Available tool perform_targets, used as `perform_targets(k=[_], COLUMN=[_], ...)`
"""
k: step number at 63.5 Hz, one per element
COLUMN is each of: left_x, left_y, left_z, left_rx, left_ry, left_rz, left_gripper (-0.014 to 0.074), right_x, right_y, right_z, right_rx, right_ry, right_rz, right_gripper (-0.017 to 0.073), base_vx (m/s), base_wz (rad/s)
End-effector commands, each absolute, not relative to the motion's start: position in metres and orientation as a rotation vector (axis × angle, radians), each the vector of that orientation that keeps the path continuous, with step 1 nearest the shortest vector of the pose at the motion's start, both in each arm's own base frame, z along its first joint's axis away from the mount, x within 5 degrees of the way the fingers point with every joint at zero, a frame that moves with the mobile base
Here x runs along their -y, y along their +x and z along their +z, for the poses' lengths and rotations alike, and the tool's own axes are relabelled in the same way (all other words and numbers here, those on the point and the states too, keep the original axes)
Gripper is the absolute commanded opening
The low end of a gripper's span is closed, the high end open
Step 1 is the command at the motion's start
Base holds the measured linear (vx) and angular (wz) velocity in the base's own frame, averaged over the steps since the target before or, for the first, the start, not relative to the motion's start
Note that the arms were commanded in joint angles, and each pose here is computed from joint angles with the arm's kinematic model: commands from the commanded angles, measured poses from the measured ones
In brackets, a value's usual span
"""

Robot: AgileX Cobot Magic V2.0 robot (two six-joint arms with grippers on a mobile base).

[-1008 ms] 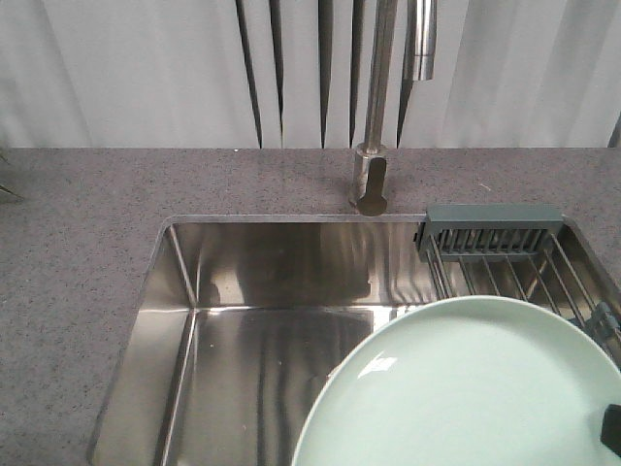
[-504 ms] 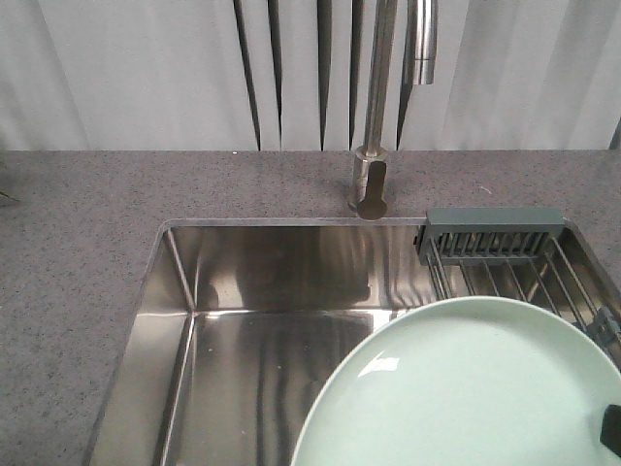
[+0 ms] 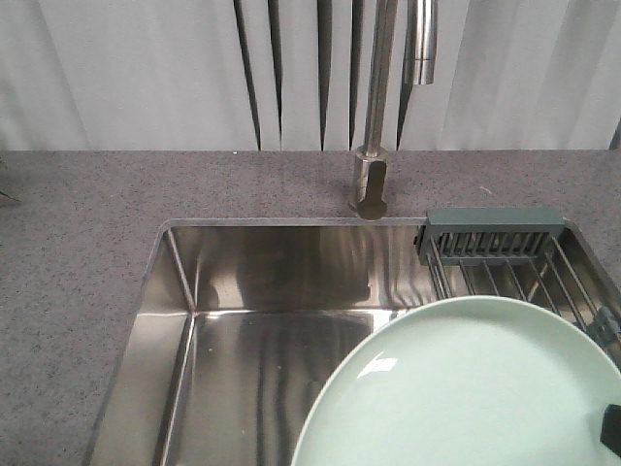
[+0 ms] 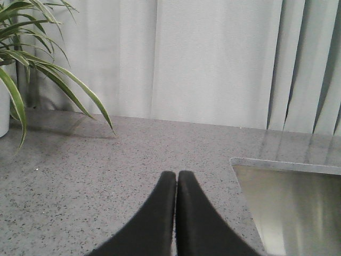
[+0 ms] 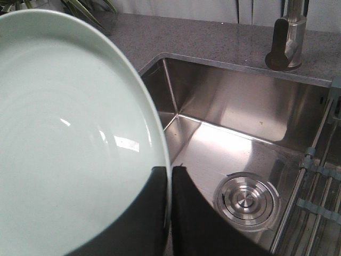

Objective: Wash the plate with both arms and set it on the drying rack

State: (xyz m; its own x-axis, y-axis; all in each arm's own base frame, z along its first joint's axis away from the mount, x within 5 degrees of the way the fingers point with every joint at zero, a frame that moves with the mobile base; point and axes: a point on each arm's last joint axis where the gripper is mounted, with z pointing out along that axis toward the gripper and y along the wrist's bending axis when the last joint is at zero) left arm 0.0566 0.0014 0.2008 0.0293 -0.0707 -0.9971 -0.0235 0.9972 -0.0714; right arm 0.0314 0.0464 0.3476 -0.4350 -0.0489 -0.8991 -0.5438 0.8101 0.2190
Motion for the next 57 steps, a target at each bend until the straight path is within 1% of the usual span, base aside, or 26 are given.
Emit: perform_targets(k=[1,50,53,57], left_x=[-0.0013,-0.0014,-0.0015,-0.0017], left_y=[0.0536,0.0535,0.0533,0.0530], left_z=[0.2169,0.2180,0.2190,0.2206], left_rx=[-1.427,-1.415,-1.403,-1.384], left_ry=[-0.078,-0.081,-0.096,-0.194], left_rz=[-0.052,-0.055,-0.073,-0.186], left_gripper=[-0.0006,-0.0006,-0.0006,-0.0006], right_x=[-0.0466,-0.0466,-0.0466,-0.0466], right_y=[0.0344,0.0344,0.0344,0.0344], right_z=[0.3597,0.3597,0.3597,0.3597], right_rx=[-1.885,-1.885,-1.885,-1.885], right_ry=[-0.402,-0.402,-0.402,-0.402], right_rz=[0.614,0.614,0.614,0.614], right_gripper=[-0.0001,-0.0001,-0.0001,-0.0001], base_vx=[0.00,0.00,0.00,0.00], base_wz=[0.00,0.00,0.00,0.00])
